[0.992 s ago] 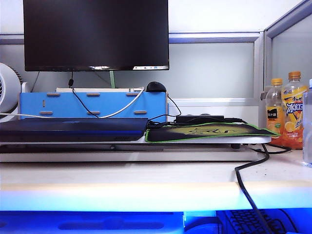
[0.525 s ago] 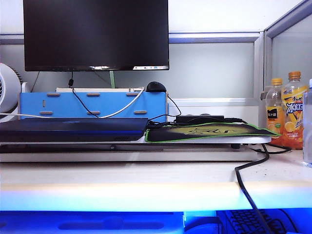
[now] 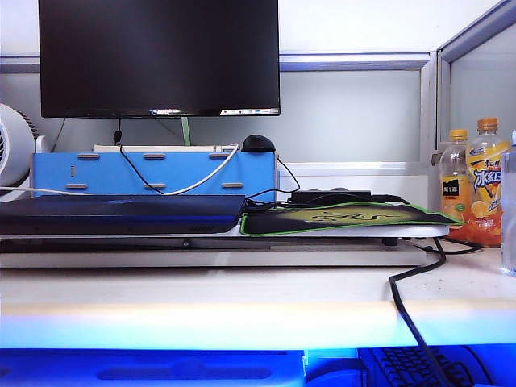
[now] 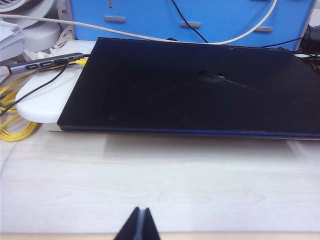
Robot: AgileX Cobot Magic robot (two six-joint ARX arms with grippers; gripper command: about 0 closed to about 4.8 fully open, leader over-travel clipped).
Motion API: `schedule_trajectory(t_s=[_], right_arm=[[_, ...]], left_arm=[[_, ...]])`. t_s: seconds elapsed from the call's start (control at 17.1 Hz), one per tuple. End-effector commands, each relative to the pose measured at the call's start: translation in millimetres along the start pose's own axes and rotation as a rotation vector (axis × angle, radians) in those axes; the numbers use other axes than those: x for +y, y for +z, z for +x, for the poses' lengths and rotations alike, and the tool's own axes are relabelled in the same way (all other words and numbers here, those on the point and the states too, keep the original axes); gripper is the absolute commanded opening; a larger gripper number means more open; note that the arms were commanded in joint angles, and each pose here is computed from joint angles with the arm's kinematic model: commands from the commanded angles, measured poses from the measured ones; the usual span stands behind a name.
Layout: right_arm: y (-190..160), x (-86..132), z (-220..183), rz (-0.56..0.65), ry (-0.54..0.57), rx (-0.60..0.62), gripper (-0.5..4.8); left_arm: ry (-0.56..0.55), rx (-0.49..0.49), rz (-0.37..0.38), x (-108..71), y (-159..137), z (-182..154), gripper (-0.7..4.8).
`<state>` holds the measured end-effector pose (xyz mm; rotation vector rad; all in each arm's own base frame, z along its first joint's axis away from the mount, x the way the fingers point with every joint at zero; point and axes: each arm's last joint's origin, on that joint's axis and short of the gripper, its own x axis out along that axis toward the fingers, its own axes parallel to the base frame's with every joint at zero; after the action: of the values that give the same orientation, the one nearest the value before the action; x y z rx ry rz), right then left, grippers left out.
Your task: Pick up the mineral water bottle and place it on the laptop.
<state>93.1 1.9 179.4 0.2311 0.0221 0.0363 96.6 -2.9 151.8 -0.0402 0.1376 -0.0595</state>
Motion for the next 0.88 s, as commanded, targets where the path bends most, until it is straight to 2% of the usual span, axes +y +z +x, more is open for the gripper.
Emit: schedule_trajectory(t_s=[0.06, 0.18, 0.23, 0.29, 0.47, 0.58, 0.7, 0.88], right_arm=[[29, 7, -8, 0.031, -0.005, -0.026, 1.16], [49, 10, -9, 0.031, -0.057, -0.006, 1.16], [60, 11, 0, 0.028, -0.122, 0.076, 1.16], [67, 12, 11, 0.018, -0.141, 0.153, 1.16], [77, 15, 50, -0.012, -0.164, 0.353, 1.16], [84, 17, 82, 0.021, -0.128, 0.454, 1.16], [88, 20, 91, 0.036, -0.074, 0.489, 1.16], [92, 21, 90, 0.03, -0.05, 0.452, 1.17]], left_arm=[[-0.002, -0.008, 0.001, 0.0, 1, 0, -0.02], [-0.002, -0.008, 0.001, 0.0, 1, 0, -0.02], [-0.002, -0.008, 0.001, 0.0, 1, 0, -0.02], [-0.002, -0.008, 0.001, 0.0, 1, 0, -0.02], [-0.002, -0.008, 0.001, 0.0, 1, 0, -0.02], [-0.003, -0.008, 0.001, 0.0, 1, 0, -0.02], [-0.002, -0.008, 0.001, 0.0, 1, 0, -0.02], [-0.001, -0.008, 0.001, 0.0, 1, 0, -0.02]])
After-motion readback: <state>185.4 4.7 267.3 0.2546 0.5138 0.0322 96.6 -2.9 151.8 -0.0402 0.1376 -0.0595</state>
